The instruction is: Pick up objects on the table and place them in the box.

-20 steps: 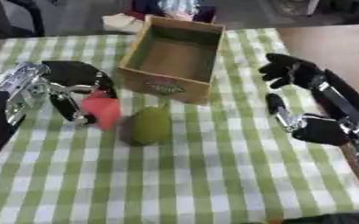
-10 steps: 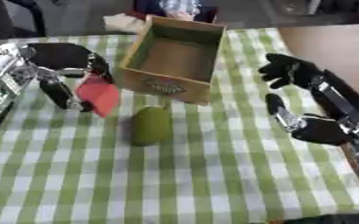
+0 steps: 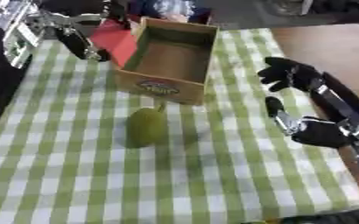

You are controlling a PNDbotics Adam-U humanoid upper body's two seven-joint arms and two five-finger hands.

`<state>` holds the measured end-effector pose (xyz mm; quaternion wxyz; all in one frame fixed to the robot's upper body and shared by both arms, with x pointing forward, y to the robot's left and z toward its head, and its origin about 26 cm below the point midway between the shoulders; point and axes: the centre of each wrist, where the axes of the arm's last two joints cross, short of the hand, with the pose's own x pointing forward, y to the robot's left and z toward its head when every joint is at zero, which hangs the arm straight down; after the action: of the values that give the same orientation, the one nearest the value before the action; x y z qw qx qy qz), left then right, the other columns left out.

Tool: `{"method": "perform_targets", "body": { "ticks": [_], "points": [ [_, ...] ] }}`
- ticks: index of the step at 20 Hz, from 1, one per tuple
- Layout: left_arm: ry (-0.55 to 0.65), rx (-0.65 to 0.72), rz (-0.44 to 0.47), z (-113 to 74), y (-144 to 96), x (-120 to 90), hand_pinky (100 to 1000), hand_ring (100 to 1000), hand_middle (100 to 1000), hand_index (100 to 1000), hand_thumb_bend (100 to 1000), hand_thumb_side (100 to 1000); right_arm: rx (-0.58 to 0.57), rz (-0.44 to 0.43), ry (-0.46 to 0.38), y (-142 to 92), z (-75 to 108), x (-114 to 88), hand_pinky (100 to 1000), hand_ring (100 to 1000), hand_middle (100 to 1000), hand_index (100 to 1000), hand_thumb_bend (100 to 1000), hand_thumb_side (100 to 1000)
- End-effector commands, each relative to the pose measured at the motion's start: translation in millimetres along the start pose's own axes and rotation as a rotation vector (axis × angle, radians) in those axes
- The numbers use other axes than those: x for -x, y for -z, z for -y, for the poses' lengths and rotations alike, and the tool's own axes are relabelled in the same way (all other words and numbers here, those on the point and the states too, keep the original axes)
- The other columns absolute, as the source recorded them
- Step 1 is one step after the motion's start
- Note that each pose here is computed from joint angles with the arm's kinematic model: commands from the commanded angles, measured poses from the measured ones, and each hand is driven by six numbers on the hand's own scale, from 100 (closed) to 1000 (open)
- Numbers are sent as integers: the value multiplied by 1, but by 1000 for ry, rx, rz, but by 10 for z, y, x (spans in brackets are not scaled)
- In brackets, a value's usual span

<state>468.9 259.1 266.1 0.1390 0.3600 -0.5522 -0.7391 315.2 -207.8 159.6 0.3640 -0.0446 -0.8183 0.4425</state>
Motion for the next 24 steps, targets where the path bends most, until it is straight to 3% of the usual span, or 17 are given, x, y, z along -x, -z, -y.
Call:
{"method": "perform_targets", "body": {
  "ticks": [1,6,8,11,13,16,19,24],
  "points": [
    [29,-24,-68,6,92,62,744,741,646,791,371,149,-4,26,-1,40,34,-44,716,786,787,969,100,500],
    [32,-22,-167,255,233,51,768,807,808,915,446,244,-11,36,8,62,19,-59,715,786,786,969,100,501],
    [48,-44,-212,315,252,46,796,880,935,1000,614,438,-12,36,10,65,14,-60,715,786,786,969,100,501],
    [82,-92,-282,362,246,53,826,932,1000,1000,837,625,-12,36,12,65,11,-59,714,785,786,969,100,502],
    [103,-159,-344,369,221,67,826,932,1000,1000,870,655,-12,34,12,61,10,-55,714,786,785,969,100,502],
    [112,-237,-385,385,166,93,826,909,984,1000,832,645,-9,31,11,58,11,-51,714,785,785,969,100,502],
    [98,-273,-358,338,79,126,809,858,905,992,788,642,-6,27,9,50,16,-44,713,785,785,969,100,501],
    [59,-231,-111,157,-142,106,799,821,833,945,687,589,2,16,2,28,30,-28,714,785,785,969,100,503]
  ]
}}
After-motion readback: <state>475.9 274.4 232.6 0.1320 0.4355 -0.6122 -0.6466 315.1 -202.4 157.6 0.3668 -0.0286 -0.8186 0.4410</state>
